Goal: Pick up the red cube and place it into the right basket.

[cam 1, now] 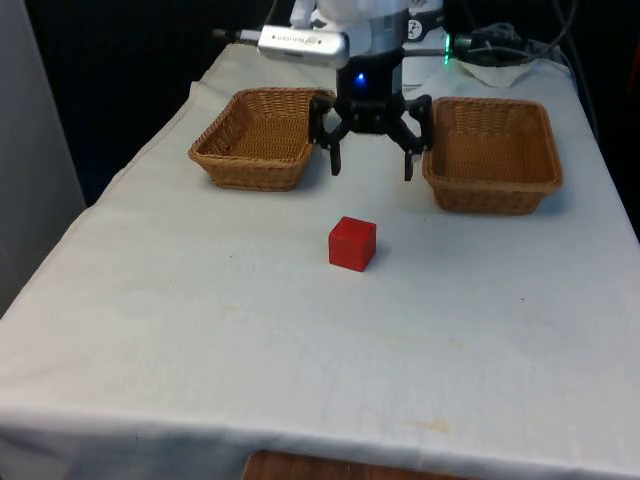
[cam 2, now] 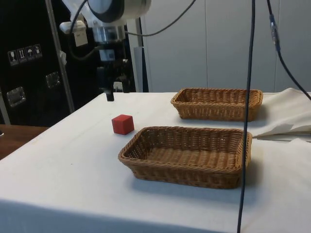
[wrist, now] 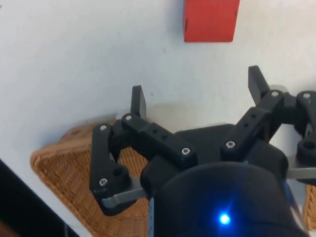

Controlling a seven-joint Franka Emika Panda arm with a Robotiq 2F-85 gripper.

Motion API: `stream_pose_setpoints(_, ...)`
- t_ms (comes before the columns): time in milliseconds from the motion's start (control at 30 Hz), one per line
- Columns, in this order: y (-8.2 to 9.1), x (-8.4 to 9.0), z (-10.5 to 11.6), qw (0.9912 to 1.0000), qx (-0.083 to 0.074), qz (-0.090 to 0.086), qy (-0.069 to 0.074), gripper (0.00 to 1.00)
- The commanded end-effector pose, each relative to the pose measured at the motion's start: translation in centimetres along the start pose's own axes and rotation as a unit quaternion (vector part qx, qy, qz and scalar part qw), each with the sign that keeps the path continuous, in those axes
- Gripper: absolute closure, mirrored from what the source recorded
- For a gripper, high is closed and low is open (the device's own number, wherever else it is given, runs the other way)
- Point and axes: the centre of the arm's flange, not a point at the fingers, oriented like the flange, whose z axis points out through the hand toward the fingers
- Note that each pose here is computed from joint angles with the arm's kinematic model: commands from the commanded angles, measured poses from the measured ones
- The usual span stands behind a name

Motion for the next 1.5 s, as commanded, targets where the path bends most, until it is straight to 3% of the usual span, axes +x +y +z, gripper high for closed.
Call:
stream_pose_setpoints(0, 0.3, 0.2, 0.7, 0.99998, 0.004, -0.002, 0.005, 0.0)
stream_pose_setpoints(33, 0.1, 0.1, 0.4, 1.0, 0.0, -0.001, 0.001, 0.0)
stream_pose_setpoints(200, 1.0, 0.8, 2.9, 0.99996, 0.002, 0.0, 0.008, 0.0)
stream_pose_setpoints(300, 1.1, 0.8, 3.3, 0.99998, -0.003, 0.001, 0.006, 0.0)
stream_pose_setpoints(700, 1.6, 2.4, 7.0, 0.99954, 0.006, 0.03, 0.002, 0.0)
stream_pose_setpoints(1033, 2.3, 2.3, 8.2, 0.99866, -0.001, 0.051, -0.008, 0.0)
stream_pose_setpoints(1067, 2.2, 2.2, 8.0, 0.99888, -0.003, 0.047, -0.007, 0.0)
stream_pose_setpoints(1367, 2.3, 2.3, 9.7, 0.99659, -0.003, 0.081, -0.013, 0.0)
stream_pose_setpoints(1400, 2.4, 2.1, 9.5, 0.99692, -0.006, 0.077, -0.014, 0.0)
stream_pose_setpoints(1467, 2.2, 2.3, 10.0, 0.99611, -0.003, 0.087, -0.013, 0.0)
